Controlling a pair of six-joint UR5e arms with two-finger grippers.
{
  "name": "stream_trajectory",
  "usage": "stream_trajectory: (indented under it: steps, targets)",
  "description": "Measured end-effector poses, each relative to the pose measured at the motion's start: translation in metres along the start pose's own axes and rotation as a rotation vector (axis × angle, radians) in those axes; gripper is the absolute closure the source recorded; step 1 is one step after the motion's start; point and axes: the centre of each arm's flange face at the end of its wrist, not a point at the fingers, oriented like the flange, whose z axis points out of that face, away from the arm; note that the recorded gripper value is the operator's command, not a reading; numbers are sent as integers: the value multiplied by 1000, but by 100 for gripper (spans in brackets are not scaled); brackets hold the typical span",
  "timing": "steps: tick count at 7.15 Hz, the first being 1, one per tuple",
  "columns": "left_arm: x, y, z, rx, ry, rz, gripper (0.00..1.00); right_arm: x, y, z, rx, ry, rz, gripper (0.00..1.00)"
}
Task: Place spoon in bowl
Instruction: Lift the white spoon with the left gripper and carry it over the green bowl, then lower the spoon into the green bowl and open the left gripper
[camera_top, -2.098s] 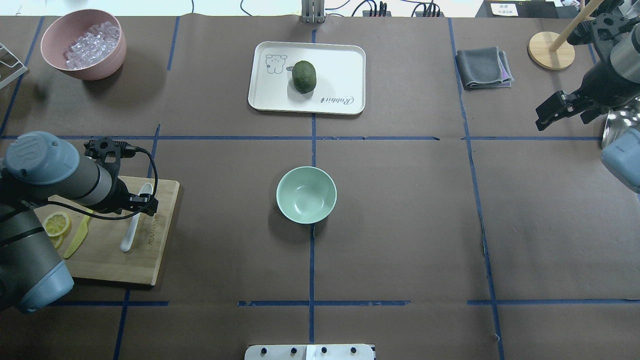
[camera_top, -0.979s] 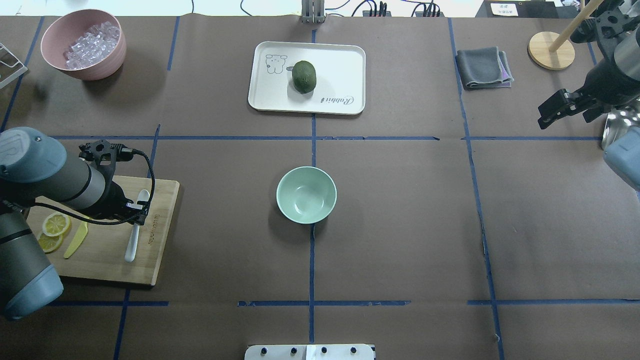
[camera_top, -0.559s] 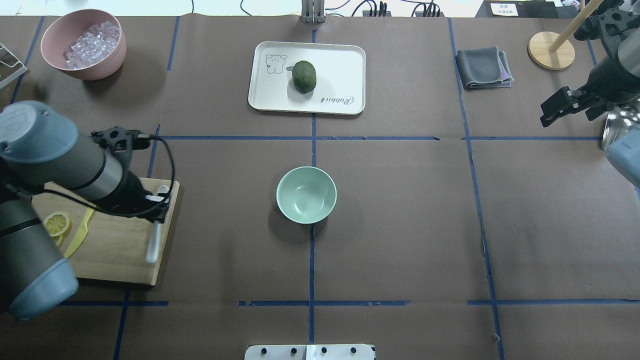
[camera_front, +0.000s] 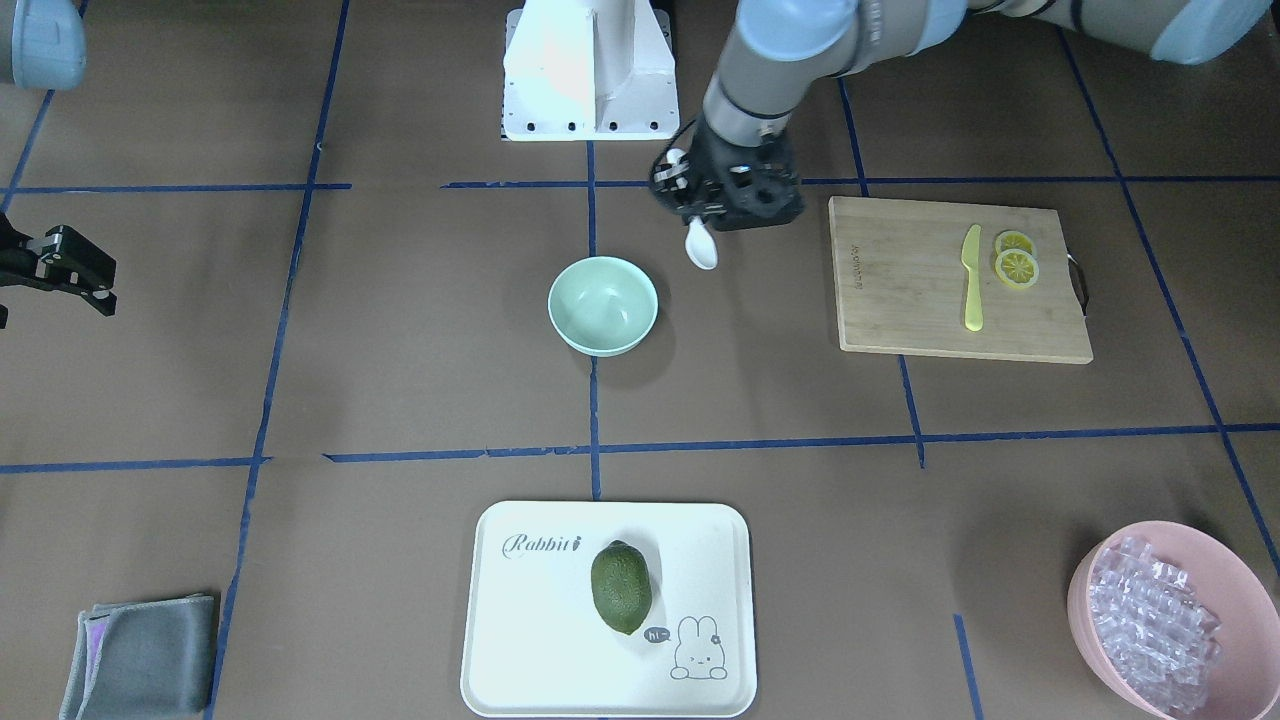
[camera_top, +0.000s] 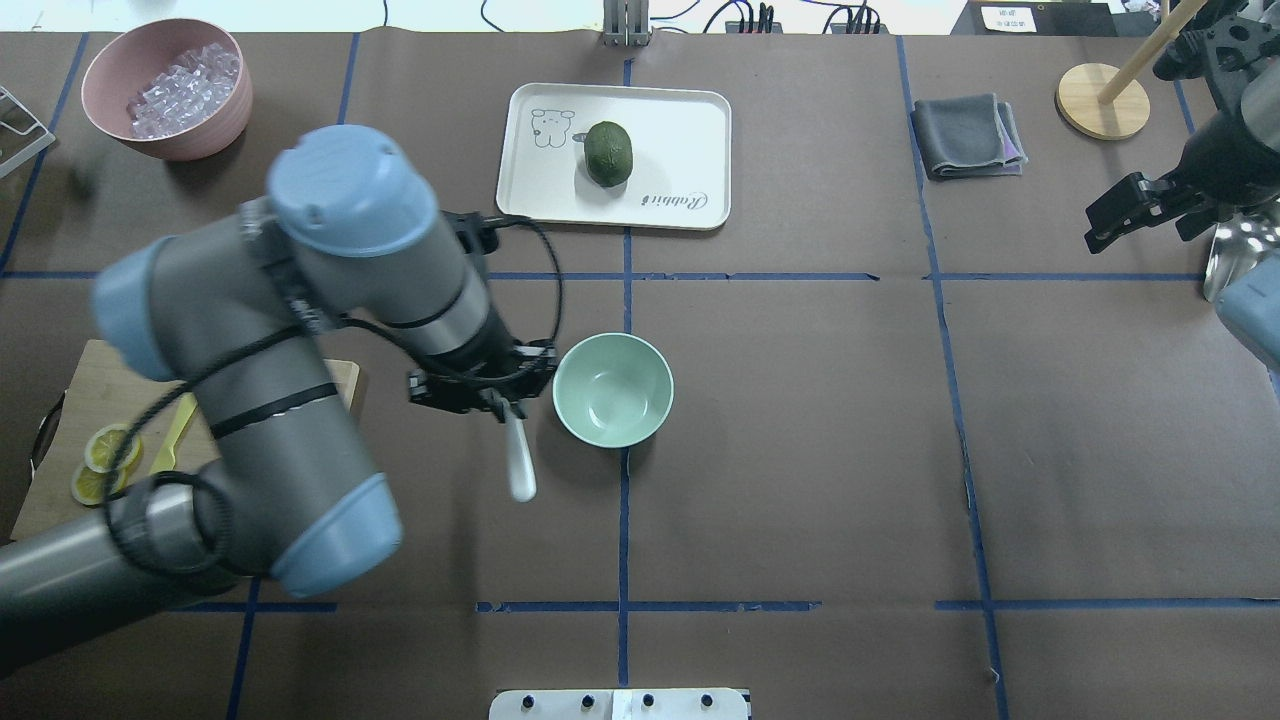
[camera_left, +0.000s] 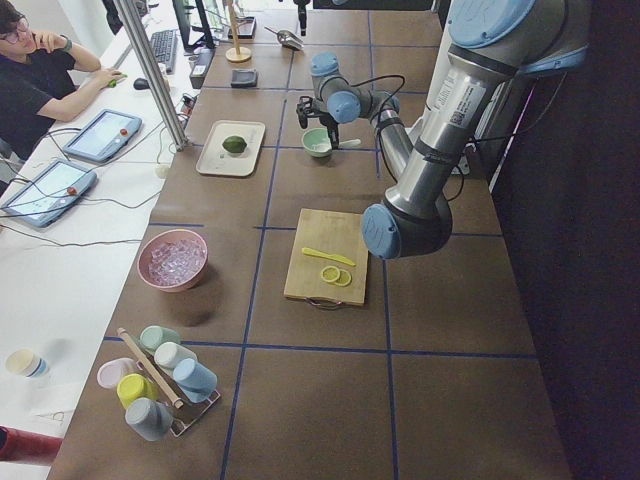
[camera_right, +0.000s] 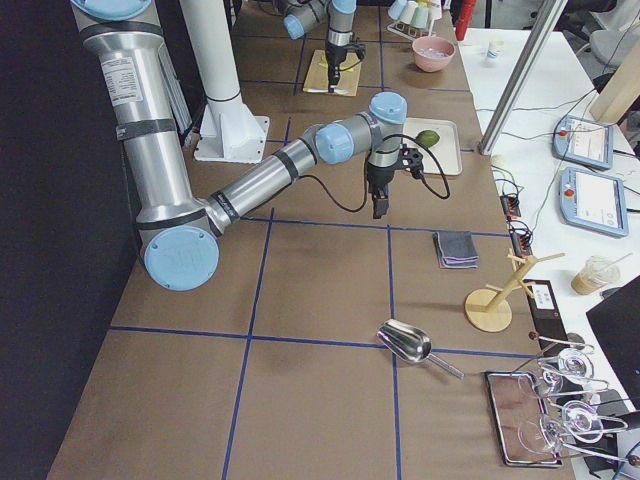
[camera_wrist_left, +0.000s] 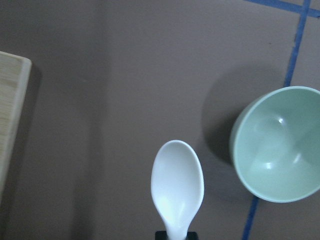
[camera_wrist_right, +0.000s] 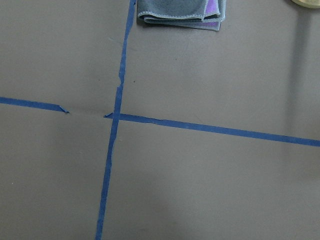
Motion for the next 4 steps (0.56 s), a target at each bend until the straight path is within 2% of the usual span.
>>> stream_trajectory:
  steps: [2,4]
  targets:
    - [46,-2,21,-5,-2,-3,100,0,0,0,1,0,2,0]
    - [60,0,37,-14,-1,7,100,-1,-1,0,1,1,1,0]
